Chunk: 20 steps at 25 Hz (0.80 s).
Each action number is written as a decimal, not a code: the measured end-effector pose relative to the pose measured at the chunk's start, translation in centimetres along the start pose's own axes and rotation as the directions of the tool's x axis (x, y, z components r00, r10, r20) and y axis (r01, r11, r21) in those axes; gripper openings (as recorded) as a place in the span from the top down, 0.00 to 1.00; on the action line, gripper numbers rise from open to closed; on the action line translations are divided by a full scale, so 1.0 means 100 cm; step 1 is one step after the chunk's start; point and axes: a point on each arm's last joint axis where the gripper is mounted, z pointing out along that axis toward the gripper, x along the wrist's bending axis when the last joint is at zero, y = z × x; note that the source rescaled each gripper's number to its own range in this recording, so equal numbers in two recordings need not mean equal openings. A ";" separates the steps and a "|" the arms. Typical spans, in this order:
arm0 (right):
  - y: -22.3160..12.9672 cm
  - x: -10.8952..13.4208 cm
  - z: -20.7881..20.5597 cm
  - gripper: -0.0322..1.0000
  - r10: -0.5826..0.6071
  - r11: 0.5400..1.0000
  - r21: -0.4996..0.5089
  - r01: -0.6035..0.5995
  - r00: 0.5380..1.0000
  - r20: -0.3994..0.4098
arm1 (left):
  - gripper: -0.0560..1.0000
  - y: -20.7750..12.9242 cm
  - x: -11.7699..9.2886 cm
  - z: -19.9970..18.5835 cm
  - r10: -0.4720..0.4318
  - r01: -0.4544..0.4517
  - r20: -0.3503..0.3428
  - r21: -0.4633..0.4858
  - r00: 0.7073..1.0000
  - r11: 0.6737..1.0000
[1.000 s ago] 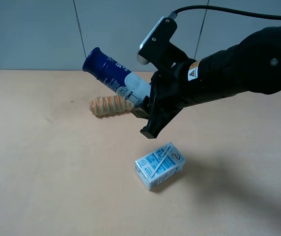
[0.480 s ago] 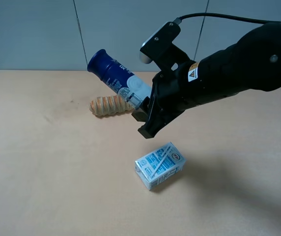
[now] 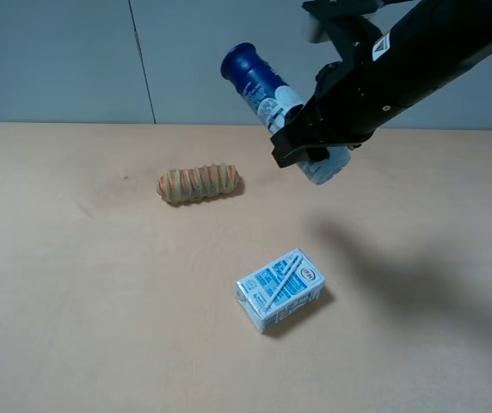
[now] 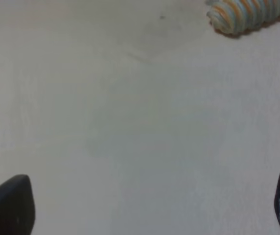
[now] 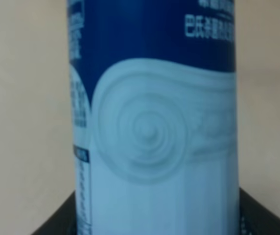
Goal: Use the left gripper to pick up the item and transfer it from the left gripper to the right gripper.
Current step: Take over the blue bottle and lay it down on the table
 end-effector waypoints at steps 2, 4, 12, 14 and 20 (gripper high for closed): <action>-0.001 -0.017 -0.002 0.88 0.048 0.999 0.017 -0.049 0.998 0.032 | 0.04 0.000 0.000 0.000 0.000 0.000 0.000 -0.001 1.000 1.000; -0.003 -0.034 -0.005 0.88 0.092 0.995 0.038 -0.095 0.994 0.063 | 0.04 0.000 0.000 0.000 0.000 0.000 0.000 -0.001 1.000 1.000; -0.018 -0.106 -0.022 0.88 0.283 0.954 0.044 -0.297 0.937 0.204 | 0.04 0.000 0.000 0.000 0.000 0.000 0.000 -0.001 1.000 1.000; -0.024 -0.120 -0.022 0.88 0.307 0.943 0.057 -0.328 0.923 0.230 | 0.04 0.000 0.000 0.000 0.000 0.000 0.000 -0.001 1.000 1.000; -0.038 -0.141 0.007 0.88 0.311 0.919 0.168 -0.357 0.918 0.246 | 0.04 0.000 0.000 0.000 0.000 0.000 0.000 -0.001 1.000 1.000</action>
